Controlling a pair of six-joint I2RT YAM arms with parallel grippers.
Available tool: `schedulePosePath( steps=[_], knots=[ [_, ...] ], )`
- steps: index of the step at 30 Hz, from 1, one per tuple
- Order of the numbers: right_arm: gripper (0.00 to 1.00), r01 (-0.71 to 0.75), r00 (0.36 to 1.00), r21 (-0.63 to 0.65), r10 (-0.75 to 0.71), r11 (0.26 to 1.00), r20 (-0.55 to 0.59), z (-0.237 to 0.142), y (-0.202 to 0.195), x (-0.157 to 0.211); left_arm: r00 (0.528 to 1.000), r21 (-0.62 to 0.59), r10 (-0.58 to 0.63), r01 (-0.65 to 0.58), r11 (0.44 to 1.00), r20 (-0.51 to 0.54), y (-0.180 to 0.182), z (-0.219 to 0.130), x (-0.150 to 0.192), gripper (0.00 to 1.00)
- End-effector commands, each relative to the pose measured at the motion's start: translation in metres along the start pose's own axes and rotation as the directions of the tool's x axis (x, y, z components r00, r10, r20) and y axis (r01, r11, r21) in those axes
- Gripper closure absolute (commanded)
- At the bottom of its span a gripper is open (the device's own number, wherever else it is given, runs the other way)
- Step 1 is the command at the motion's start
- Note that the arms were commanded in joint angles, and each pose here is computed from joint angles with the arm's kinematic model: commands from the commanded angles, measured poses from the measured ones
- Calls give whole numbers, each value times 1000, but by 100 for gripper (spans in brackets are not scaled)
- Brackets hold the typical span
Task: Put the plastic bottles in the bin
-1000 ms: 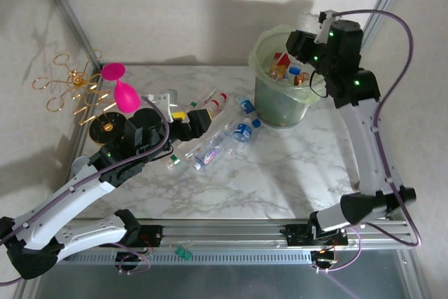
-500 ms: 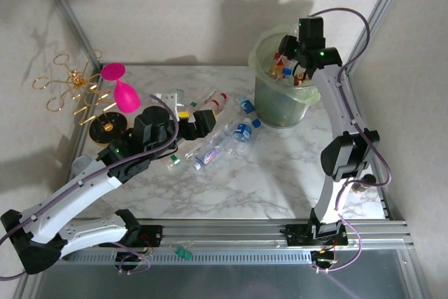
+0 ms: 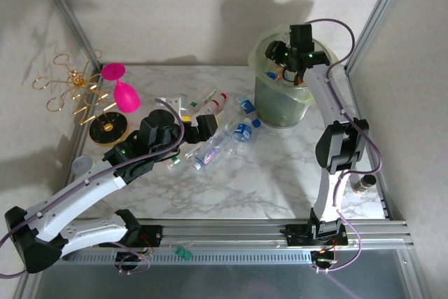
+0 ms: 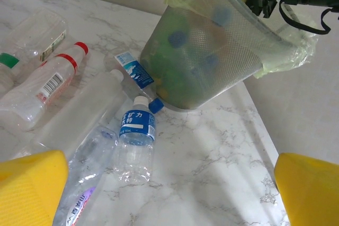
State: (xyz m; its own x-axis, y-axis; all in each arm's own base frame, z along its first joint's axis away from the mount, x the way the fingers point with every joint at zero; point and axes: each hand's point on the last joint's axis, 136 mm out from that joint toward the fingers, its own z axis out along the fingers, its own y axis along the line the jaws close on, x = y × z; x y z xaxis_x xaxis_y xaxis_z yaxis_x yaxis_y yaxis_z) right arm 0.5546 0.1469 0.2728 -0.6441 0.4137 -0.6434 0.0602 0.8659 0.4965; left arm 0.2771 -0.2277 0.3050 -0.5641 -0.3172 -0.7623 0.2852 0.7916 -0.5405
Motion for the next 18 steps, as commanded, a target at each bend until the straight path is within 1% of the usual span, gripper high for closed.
schedulePosePath(
  steps=[1, 3, 7, 8, 10, 13, 18],
  knots=[
    [45, -24, 997, -34, 21, 999, -68, 19, 0, 24, 1000, 15, 20, -20, 1000, 5, -1, 2, 2, 0],
    [43, -15, 997, -36, 12, 999, -75, 21, 0, 31, 1000, 4, 22, -22, 1000, 9, 1, 3, 3, 0],
    [29, 10, 996, -5, -11, 1000, -84, 24, -5, 33, 1000, 1, 24, -24, 1000, 13, 2, 3, 2, 0],
    [28, 19, 997, 1, -18, 1000, -80, 23, -5, 31, 1000, 3, 24, -24, 1000, 13, 1, 2, 1, 0],
    [23, 35, 997, 10, -35, 999, -68, 17, -4, 26, 1000, 6, 25, -25, 1000, 17, 0, 1, -1, 0],
    [18, 73, 997, 40, -72, 997, -15, 1, -2, 7, 999, 3, 28, -28, 1000, 27, 0, -2, -4, 0],
    [15, 110, 993, 51, -112, 993, 41, -25, 3, -15, 998, -7, 39, -39, 999, 52, -1, -10, -13, 0]
  ],
)
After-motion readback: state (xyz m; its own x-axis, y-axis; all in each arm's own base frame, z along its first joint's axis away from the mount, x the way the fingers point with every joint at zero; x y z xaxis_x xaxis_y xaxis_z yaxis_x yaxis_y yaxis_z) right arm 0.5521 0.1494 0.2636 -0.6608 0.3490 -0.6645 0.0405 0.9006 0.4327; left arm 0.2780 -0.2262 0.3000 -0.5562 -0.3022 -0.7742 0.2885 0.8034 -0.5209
